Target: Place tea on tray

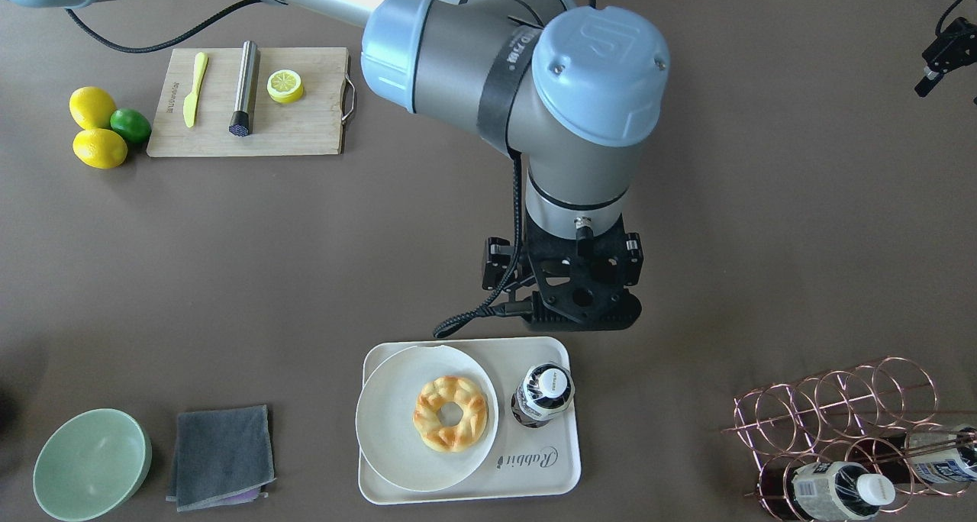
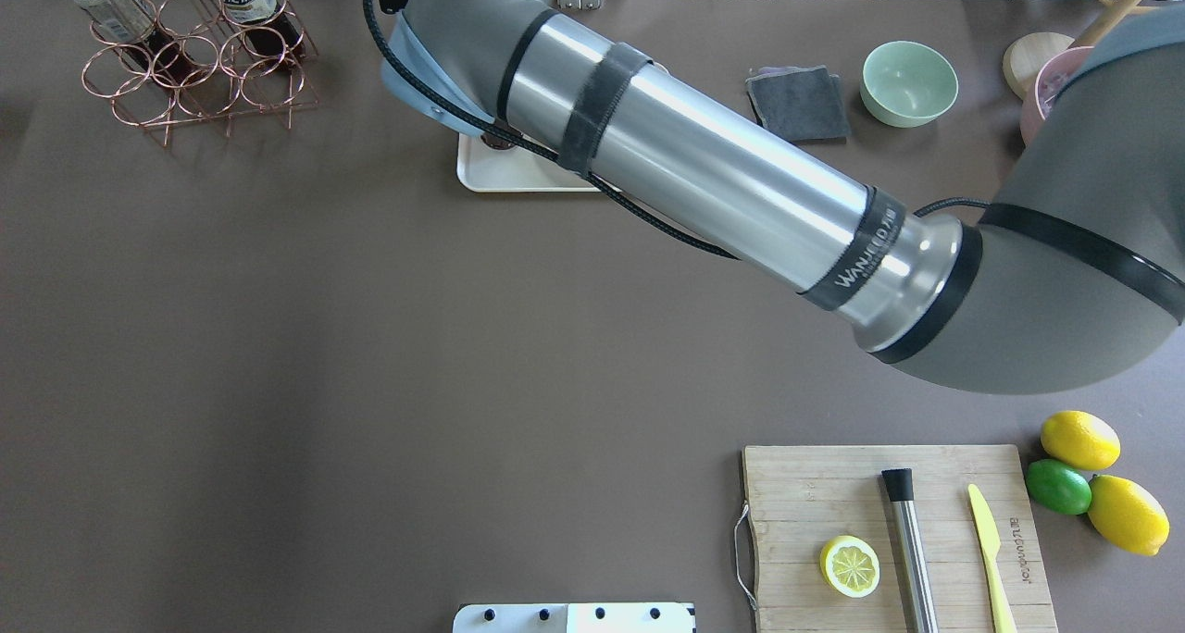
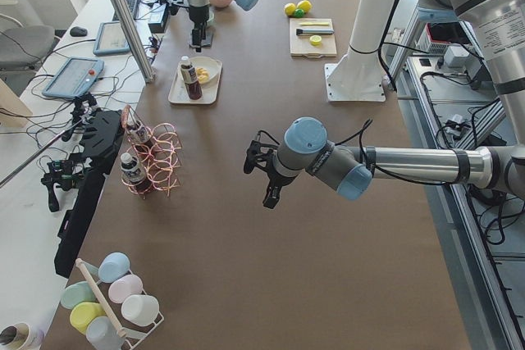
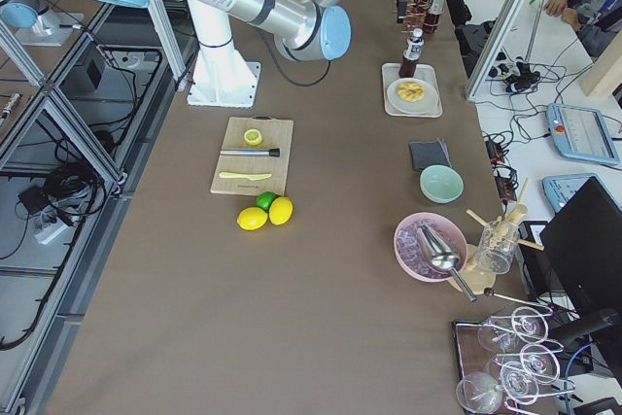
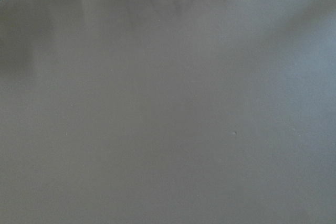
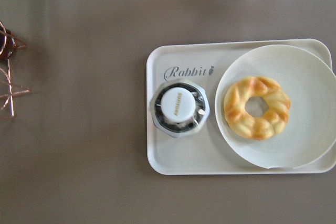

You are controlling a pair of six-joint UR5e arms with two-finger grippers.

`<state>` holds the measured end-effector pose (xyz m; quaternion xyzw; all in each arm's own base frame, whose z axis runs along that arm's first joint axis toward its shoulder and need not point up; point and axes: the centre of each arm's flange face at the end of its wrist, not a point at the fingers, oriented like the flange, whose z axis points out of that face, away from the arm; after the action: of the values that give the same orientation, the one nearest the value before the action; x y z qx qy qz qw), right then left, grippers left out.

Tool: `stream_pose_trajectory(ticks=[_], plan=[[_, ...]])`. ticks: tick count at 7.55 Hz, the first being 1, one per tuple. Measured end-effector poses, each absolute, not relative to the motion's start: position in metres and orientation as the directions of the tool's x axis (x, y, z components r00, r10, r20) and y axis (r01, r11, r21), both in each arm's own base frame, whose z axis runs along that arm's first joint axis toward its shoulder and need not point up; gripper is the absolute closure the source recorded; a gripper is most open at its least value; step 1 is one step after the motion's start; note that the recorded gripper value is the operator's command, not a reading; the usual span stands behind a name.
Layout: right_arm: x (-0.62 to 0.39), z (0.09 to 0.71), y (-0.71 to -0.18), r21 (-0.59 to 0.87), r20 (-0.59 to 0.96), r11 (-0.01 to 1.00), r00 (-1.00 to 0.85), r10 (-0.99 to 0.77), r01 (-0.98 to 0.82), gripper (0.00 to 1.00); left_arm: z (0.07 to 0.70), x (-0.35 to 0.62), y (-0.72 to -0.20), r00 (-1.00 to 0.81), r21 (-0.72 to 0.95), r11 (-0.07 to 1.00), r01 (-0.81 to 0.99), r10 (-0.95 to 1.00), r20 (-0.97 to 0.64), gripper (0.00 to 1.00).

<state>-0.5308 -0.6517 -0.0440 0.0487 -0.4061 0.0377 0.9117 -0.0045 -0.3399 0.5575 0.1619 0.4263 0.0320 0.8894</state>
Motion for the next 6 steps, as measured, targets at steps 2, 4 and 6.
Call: stream_pose_trajectory(ticks=[2,4,6], plan=[[-0.462,0.013,-0.593,0.088,0.766,0.994,0.642,-0.029,-0.059,0.0,0.561,-0.005,-0.327,0.613,0.293,0.953,0.082,0.183,-0.768,0.04],[-0.375,0.083,-0.556,0.121,0.737,0.992,0.669,-0.102,0.017,0.0,0.573,-0.007,-0.306,0.603,0.274,0.959,0.076,0.175,-0.778,0.04],[-0.308,0.158,-0.541,0.154,0.698,0.985,0.696,-0.166,0.081,0.0,0.577,-0.007,-0.3,0.596,0.267,0.961,0.071,0.173,-0.784,0.04]])
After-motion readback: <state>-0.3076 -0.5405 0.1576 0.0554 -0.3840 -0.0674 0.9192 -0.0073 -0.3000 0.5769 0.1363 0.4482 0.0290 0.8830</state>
